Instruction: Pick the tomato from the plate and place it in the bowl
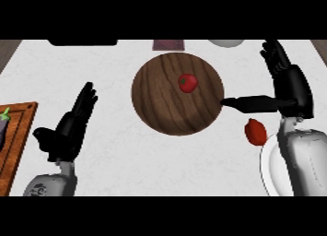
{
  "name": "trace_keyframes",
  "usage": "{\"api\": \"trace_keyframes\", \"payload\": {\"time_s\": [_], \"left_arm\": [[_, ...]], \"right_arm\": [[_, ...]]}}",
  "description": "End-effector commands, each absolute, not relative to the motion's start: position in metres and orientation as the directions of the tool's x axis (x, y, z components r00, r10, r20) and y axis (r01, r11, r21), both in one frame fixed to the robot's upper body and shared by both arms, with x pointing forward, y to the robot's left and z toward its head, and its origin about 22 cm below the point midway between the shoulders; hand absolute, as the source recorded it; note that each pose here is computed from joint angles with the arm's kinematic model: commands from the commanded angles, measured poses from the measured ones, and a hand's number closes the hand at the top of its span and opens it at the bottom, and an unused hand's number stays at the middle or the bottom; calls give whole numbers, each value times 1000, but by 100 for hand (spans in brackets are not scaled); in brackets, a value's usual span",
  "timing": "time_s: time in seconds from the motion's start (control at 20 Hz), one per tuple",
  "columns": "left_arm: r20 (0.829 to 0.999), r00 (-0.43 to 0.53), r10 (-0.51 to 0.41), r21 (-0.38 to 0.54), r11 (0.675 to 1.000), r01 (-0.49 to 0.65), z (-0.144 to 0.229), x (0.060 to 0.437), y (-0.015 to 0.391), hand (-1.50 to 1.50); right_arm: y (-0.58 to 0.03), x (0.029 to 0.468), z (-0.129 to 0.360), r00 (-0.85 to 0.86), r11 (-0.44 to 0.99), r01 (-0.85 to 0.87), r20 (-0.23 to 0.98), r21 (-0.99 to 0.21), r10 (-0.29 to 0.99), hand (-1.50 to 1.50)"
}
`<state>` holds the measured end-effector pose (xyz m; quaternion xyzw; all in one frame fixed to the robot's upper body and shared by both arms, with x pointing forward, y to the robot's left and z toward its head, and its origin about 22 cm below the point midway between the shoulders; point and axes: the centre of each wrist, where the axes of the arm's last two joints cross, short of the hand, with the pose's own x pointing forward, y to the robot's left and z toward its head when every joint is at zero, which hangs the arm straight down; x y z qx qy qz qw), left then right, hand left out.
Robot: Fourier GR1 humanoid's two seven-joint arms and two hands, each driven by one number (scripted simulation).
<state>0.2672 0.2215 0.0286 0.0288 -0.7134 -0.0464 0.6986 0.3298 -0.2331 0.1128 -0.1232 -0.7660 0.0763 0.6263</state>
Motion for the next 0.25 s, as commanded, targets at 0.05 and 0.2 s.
{"api": "trace_keyframes", "payload": {"time_s": [0.05,0.2], "left_arm": [[994,-29,-108,108,994,9,15,273,224,0],[993,-35,-113,113,993,20,34,285,219,0]], "right_arm": [[-257,304,82,-176,960,45,944,-276,279,-150],[-242,293,76,-174,960,42,945,-275,278,-150]]}}
